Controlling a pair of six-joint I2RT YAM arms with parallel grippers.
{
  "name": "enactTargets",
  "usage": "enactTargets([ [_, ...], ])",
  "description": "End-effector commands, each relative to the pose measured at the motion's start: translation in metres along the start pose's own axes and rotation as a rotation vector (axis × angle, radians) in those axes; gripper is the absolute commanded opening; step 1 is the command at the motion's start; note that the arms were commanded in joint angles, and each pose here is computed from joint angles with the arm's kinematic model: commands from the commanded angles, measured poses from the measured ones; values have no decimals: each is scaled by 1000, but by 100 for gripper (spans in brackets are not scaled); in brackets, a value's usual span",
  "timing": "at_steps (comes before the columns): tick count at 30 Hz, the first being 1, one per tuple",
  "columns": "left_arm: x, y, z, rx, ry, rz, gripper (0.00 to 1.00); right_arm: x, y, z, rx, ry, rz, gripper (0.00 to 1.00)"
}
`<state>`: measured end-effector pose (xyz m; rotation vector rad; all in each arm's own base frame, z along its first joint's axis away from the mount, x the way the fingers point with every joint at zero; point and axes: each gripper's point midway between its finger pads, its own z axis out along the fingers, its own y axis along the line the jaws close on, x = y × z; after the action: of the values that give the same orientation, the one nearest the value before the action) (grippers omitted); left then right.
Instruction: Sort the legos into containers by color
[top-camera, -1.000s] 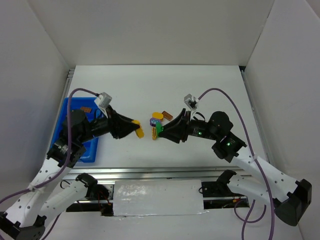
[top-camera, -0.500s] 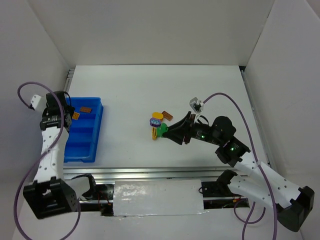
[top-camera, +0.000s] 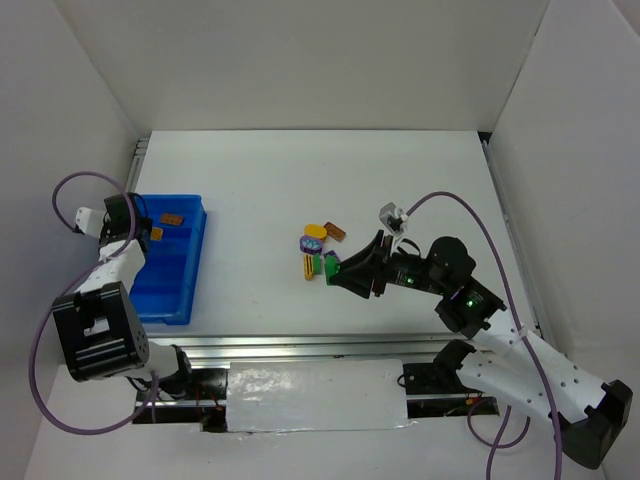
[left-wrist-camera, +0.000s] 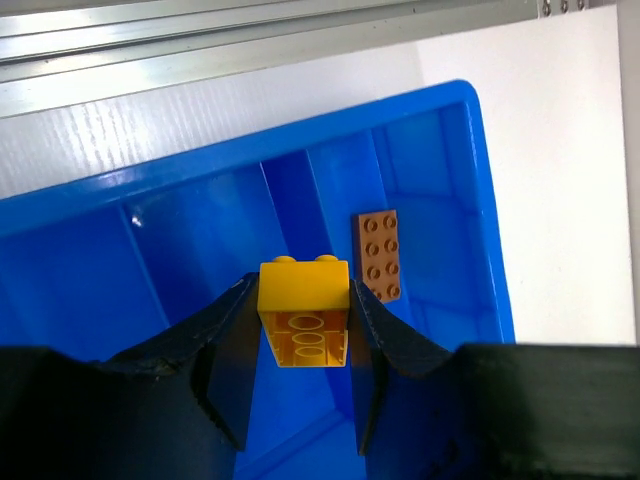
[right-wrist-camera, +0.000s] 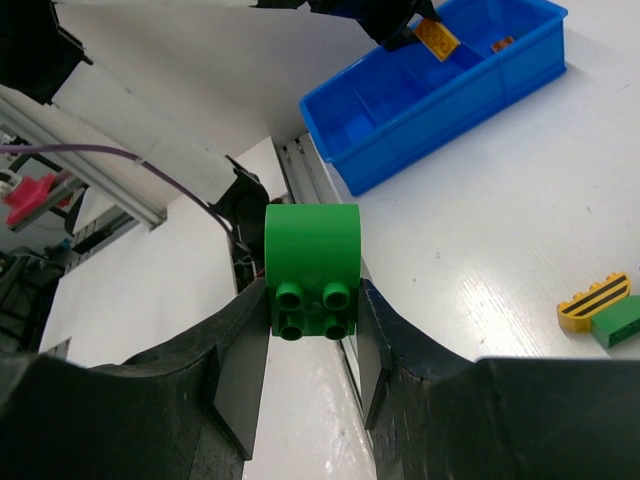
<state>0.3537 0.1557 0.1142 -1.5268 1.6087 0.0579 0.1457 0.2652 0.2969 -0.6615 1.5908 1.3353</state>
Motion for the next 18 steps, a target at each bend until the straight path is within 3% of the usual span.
enactTargets([
  [1, -16, -36, 5, 141, -48, -110, 0, 0, 4, -3, -24, 4, -41, 0],
  [5, -7, -28, 14, 99, -24, -115, 0, 1, 4, -3, -26, 4, -47, 0],
  [7, -1, -19, 14, 89, -20, -125, 5, 0, 3, -3, -23, 3, -50, 0],
  [10, -1, -14, 9, 102, -35, -136, 25, 0, 2, 0, -24, 7, -47, 0],
  [11, -3, -13, 8, 95, -45, -139, 39, 0, 2, 0, -27, 8, -47, 0],
  [16, -16, -18, -6, 104, -65, -150, 58, 0, 0, 4, -23, 19, -38, 0],
  [18, -23, -20, -14, 124, -82, -164, 60, -1, 0, 4, -22, 15, -38, 0],
])
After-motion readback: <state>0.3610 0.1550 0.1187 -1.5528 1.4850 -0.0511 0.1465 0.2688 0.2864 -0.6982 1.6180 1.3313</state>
